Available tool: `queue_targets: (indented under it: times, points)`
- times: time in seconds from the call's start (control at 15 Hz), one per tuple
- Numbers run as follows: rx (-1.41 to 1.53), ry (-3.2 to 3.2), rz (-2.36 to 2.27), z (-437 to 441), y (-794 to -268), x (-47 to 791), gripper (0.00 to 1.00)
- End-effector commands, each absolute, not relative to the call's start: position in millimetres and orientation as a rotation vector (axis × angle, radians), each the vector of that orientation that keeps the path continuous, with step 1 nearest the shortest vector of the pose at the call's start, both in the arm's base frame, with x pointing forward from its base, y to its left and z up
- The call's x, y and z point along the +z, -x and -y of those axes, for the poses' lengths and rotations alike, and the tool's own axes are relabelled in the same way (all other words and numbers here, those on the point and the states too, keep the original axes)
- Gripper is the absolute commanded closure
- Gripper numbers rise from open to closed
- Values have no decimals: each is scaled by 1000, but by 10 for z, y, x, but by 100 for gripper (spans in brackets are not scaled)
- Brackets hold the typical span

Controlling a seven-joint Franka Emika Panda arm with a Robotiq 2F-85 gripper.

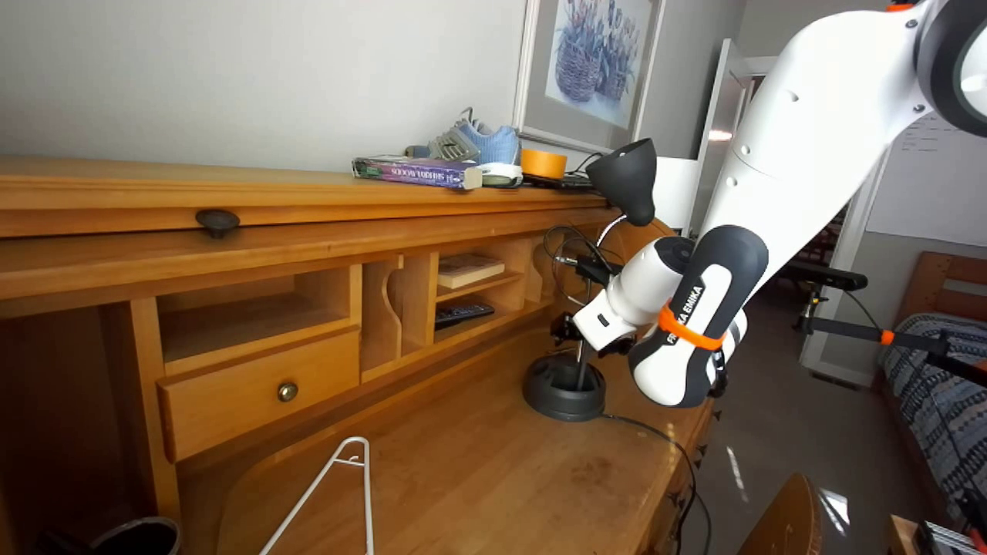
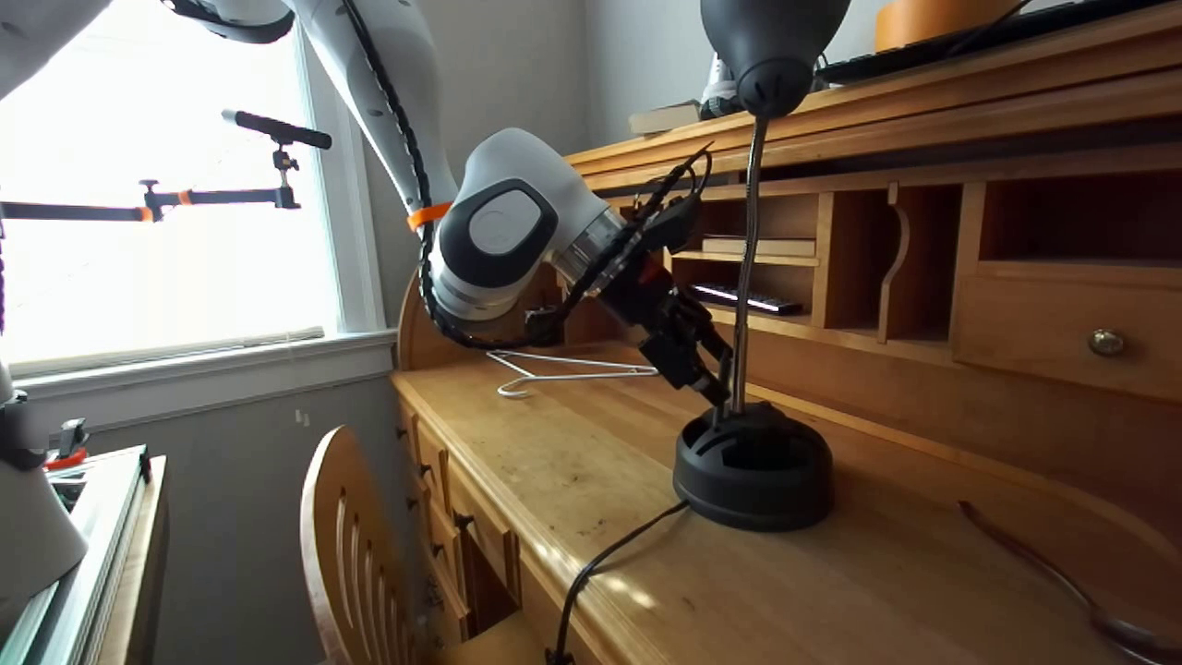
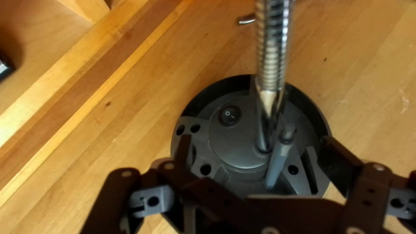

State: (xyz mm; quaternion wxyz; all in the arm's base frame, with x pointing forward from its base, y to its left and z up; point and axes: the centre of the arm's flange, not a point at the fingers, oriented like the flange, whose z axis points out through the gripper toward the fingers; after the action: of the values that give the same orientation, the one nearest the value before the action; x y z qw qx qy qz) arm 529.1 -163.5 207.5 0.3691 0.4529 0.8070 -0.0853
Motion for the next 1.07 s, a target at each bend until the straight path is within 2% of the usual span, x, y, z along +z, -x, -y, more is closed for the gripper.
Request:
queue_targets:
  times: [0.0, 0.53, 1.0]
  points:
    - [-217, -1178, -2077, 1611, -5248, 2100, 0]
    - [-151, -1255, -2064, 1540, -4830, 2276, 0]
    - [100, -1223, -2165, 1291, -4334, 2551, 0]
